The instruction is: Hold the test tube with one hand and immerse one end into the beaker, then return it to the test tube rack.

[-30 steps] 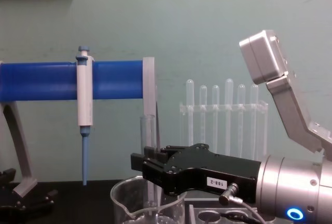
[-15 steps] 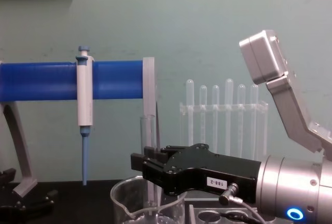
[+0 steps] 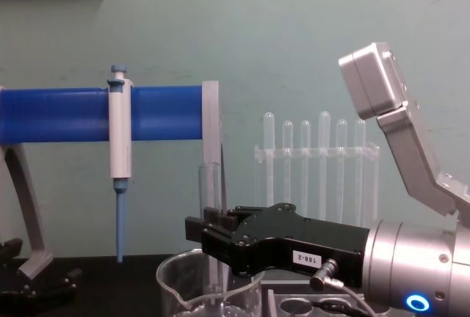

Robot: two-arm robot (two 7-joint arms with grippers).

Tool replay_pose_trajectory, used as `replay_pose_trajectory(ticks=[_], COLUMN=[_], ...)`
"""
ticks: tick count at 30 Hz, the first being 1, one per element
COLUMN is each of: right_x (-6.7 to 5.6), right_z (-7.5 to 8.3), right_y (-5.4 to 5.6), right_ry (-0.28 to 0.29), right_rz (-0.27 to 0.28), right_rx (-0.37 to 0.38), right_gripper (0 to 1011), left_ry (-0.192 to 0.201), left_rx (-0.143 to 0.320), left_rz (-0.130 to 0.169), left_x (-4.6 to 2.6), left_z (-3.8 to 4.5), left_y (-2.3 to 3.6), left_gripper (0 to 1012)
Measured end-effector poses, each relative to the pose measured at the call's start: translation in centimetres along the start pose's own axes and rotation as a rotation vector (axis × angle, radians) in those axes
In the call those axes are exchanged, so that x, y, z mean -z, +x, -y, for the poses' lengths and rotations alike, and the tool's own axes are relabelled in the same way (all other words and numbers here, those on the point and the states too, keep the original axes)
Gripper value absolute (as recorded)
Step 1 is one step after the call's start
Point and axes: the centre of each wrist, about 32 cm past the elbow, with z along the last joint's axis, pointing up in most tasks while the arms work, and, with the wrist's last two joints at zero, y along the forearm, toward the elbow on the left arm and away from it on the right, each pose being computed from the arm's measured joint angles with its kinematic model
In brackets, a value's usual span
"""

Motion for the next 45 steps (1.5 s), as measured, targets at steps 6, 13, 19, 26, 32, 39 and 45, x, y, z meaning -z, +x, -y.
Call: replay_pose_trajectory(ticks=[6, 13, 19, 26, 32, 39, 45], right_x=[0.00, 0.00, 0.00, 0.00, 0.00, 0.00, 0.00], right_z=[0.00, 0.00, 0.00, 0.00, 0.00, 0.00, 0.00], right_y=[0.00, 0.00, 0.00, 0.00, 0.00, 0.00, 0.00], right_ry=[0.000, 0.000, 0.000, 0.000, 0.000, 0.000, 0.000], right_rz=[0.000, 0.000, 0.000, 0.000, 0.000, 0.000, 0.000], right_rx=[0.000, 0.000, 0.000, 0.000, 0.000, 0.000, 0.000], right_gripper=[227, 227, 227, 227, 227, 227, 227], left_ry=[0.000, 0.000, 0.000, 0.000, 0.000, 0.000, 0.000], left_rx=[0.000, 0.000, 0.000, 0.000, 0.000, 0.000, 0.000], left_rz=[0.000, 0.000, 0.000, 0.000, 0.000, 0.000, 0.000], left_x=[0.00, 0.00, 0.00, 0.00, 0.00, 0.00, 0.00], left_z=[0.00, 0.00, 0.00, 0.00, 0.00, 0.00, 0.00], left_y=[0.00, 0.00, 0.00, 0.00, 0.00, 0.00, 0.00], left_gripper=[1000, 1000, 1000, 1000, 1000, 1000, 1000])
